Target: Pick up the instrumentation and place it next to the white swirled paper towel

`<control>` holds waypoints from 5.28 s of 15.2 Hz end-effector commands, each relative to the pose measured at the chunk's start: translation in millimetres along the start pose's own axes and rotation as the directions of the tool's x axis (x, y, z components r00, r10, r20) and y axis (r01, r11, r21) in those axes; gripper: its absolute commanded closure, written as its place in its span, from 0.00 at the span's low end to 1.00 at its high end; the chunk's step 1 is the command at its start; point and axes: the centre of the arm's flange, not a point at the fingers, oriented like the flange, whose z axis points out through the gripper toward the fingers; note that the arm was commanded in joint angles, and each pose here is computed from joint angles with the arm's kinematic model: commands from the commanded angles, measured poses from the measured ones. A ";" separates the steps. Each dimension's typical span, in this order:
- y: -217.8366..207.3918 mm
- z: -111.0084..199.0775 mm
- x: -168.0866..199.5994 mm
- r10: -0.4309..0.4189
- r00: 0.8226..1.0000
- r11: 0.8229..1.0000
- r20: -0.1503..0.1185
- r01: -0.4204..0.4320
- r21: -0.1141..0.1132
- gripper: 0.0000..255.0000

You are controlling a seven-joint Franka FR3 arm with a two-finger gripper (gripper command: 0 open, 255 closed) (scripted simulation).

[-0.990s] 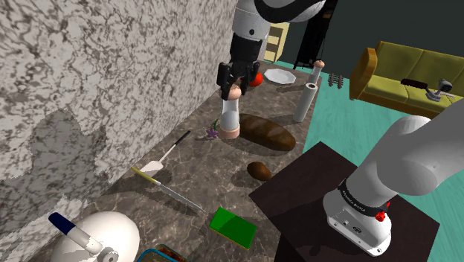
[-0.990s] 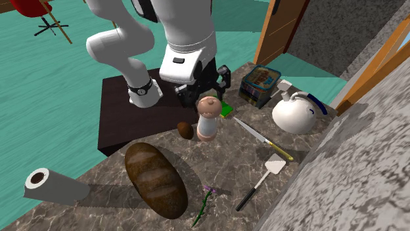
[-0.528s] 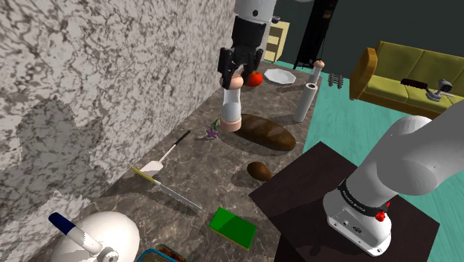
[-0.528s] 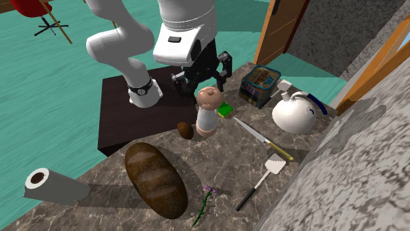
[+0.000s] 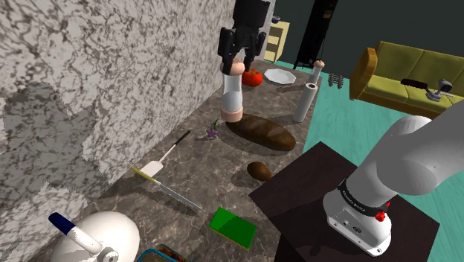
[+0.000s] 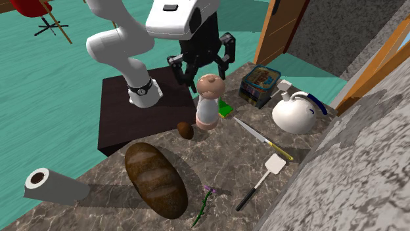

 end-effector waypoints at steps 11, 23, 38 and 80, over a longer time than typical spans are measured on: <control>87.1 -39.7 12.5 0.000 1.000 1.000 0.000 0.000 0.000 1.00; 242.2 -65.2 32.3 0.000 1.000 1.000 0.000 0.000 0.000 1.00; 436.1 -97.1 57.1 0.000 1.000 1.000 0.000 0.000 0.000 1.00; 523.1 86.4 58.5 0.000 1.000 1.000 0.000 0.000 0.000 1.00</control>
